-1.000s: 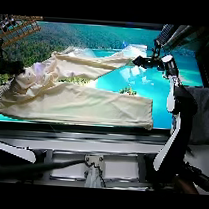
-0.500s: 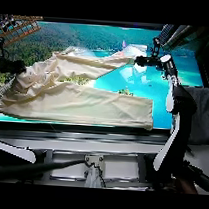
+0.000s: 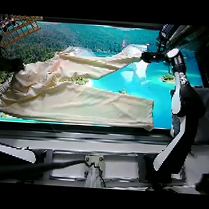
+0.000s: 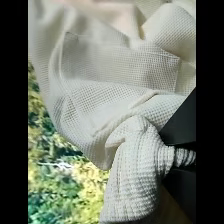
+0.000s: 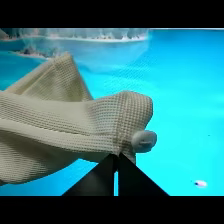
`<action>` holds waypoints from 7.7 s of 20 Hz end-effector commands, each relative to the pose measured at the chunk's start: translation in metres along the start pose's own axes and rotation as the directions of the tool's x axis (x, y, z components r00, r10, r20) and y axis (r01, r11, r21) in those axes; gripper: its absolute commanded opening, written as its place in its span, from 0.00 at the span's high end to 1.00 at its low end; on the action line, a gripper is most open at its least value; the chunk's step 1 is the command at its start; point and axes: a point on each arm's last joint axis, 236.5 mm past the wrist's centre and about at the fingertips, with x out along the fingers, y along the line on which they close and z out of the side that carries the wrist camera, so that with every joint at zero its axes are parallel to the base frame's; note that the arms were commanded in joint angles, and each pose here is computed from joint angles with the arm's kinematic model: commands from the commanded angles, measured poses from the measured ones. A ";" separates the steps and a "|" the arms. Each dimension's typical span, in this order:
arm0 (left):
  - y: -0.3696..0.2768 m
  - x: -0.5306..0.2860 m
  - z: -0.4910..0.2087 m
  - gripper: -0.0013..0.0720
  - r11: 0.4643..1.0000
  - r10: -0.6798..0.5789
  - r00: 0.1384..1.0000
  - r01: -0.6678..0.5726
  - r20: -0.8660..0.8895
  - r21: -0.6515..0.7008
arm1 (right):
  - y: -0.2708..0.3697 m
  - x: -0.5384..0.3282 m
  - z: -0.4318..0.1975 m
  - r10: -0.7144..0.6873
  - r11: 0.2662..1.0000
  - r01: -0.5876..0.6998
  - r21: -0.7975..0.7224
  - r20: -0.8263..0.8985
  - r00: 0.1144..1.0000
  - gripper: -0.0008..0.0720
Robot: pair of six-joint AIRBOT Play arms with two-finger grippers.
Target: Fold the clothes and pants, and hang the long-sleeved shirts on hangers.
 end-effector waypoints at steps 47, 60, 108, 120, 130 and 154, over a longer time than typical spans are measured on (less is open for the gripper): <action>0.059 -0.007 0.108 0.61 0.906 0.258 0.730 0.046 0.633 -0.422 | -0.089 -0.061 -0.009 -0.459 0.877 0.442 0.191 0.054 0.887 0.56; 0.124 -0.060 -0.048 0.55 0.896 0.233 0.964 -0.161 0.130 -0.415 | -0.067 -0.157 -0.186 -0.469 0.797 0.568 0.205 -0.381 0.797 0.40; 0.121 -0.064 -0.198 0.95 0.836 0.329 0.939 -0.341 -0.105 -0.429 | -0.015 -0.142 -0.279 -0.245 0.883 0.371 0.289 -0.393 0.886 0.56; 0.119 -0.065 -0.207 0.95 0.836 0.317 0.938 -0.346 -0.142 -0.426 | -0.066 -0.162 -0.178 -0.470 0.859 0.490 0.150 -0.151 0.870 0.95; 0.106 -0.064 -0.230 0.95 0.838 0.262 0.935 -0.343 -0.239 -0.424 | -0.067 -0.147 -0.202 -0.416 0.856 0.486 0.174 -0.324 0.849 0.39; 0.108 -0.064 -0.226 0.95 0.839 0.273 0.937 -0.344 -0.220 -0.422 | -0.016 -0.203 -0.335 -0.422 0.513 0.484 0.708 -0.283 0.861 0.27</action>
